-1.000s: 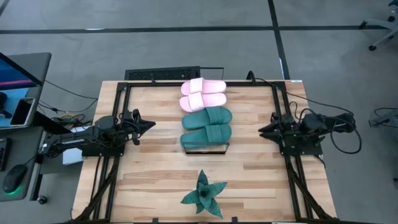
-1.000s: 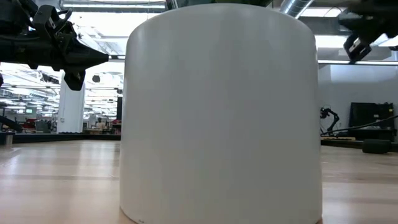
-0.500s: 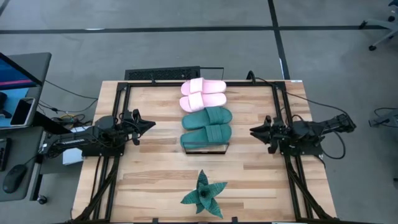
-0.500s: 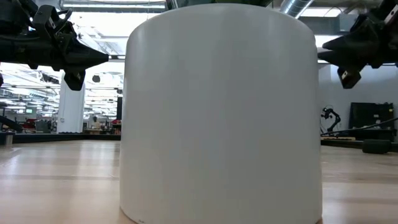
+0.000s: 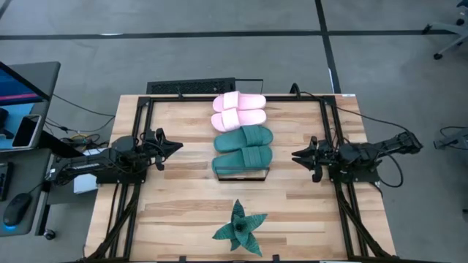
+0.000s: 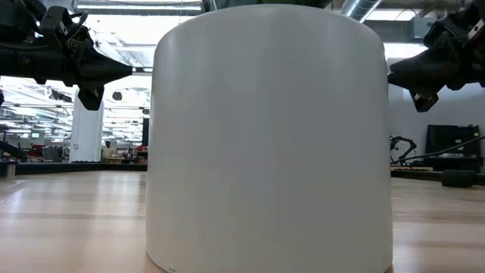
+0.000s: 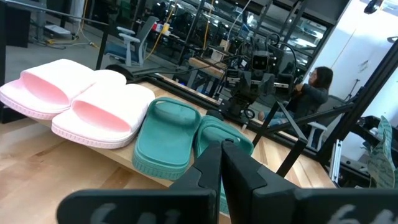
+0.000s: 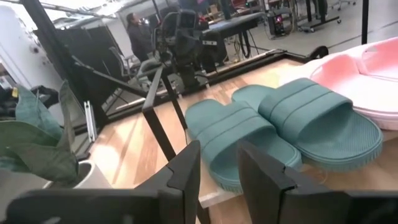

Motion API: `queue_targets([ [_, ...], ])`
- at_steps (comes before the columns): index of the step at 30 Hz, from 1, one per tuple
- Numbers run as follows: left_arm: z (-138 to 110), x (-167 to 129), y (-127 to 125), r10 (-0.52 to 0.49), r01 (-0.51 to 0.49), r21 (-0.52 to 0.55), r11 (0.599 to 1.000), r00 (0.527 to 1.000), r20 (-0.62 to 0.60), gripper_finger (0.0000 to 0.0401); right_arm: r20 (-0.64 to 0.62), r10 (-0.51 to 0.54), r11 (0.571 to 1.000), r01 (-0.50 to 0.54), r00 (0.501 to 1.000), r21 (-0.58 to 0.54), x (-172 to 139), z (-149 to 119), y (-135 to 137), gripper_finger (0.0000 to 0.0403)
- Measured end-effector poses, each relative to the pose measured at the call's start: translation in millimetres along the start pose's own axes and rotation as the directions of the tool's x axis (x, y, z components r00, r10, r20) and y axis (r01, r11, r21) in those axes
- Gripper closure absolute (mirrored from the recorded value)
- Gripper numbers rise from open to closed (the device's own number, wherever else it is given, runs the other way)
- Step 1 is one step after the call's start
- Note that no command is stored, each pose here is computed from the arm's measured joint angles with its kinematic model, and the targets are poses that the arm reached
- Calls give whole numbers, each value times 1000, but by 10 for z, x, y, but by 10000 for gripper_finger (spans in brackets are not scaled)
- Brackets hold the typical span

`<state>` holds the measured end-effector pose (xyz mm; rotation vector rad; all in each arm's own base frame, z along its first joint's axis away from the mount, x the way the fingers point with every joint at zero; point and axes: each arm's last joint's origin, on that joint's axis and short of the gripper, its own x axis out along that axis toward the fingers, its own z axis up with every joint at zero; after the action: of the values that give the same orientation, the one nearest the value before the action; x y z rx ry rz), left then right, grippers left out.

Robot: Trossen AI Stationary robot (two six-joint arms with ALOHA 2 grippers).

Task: Pick and place slides into the shelf
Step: Return to home position

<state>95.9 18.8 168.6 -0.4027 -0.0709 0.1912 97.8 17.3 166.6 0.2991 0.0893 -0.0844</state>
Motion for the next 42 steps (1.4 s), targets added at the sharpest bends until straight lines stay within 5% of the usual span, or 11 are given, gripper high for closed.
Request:
queue_targets([
  [9, 0, 0, 0, 0, 0, 0, 1000, 1000, 0, 401, 1, -5, 999, 5, 1000, -45, 1, 0, -2, 305],
  [18, -1, 0, 1, 0, 0, 0, 1000, 1000, 0, 401, 49, -131, 976, 138, 990, -167, -2, 17, -37, 305],
  [42, -1, 0, 1, 1, -1, 0, 1000, 1000, 0, 401, 46, -123, 977, 129, 991, -169, -2, 16, -35, 305],
])
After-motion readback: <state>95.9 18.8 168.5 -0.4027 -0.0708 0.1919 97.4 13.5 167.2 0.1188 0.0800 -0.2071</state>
